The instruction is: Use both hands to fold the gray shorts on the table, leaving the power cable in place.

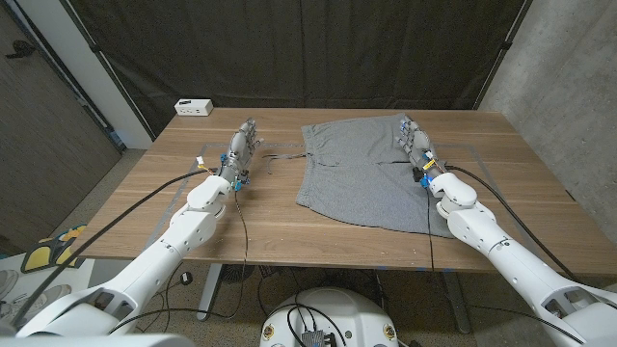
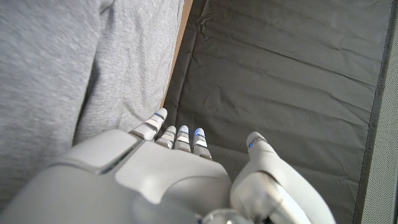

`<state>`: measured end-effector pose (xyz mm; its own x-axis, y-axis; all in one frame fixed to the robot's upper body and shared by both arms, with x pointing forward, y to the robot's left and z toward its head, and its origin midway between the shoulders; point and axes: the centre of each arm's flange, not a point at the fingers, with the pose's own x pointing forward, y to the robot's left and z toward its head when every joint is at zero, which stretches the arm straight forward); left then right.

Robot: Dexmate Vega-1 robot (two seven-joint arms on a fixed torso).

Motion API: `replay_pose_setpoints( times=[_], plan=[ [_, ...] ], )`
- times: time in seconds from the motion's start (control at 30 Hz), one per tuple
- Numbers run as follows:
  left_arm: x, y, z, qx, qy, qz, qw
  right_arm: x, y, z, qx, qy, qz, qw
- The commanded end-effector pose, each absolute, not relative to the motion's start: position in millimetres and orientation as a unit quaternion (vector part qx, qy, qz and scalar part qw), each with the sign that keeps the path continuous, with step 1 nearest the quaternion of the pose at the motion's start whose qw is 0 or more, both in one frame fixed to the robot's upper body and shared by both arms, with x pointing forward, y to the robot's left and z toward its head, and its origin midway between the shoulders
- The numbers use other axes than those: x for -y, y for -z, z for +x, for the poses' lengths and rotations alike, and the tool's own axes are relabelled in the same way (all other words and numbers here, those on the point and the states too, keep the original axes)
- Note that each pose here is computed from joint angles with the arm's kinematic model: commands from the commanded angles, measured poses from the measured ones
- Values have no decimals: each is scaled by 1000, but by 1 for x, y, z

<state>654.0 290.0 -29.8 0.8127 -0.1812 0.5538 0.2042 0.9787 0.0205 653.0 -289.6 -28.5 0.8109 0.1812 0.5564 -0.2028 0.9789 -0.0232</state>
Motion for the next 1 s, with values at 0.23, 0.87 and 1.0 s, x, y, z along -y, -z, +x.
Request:
replay_pose_setpoints(
  times=[0.23, 0.87, 1.0],
  plan=[
    [-283, 22, 644, 327, 63, 59, 941, 296, 21, 634, 306, -48, -69, 948],
    [-257, -6, 602, 404, 2, 289, 868, 301, 11, 593, 306, -4, -209, 929],
    [-253, -7, 596, 409, 7, 318, 856, 300, 11, 583, 308, 2, -226, 924]
  ],
)
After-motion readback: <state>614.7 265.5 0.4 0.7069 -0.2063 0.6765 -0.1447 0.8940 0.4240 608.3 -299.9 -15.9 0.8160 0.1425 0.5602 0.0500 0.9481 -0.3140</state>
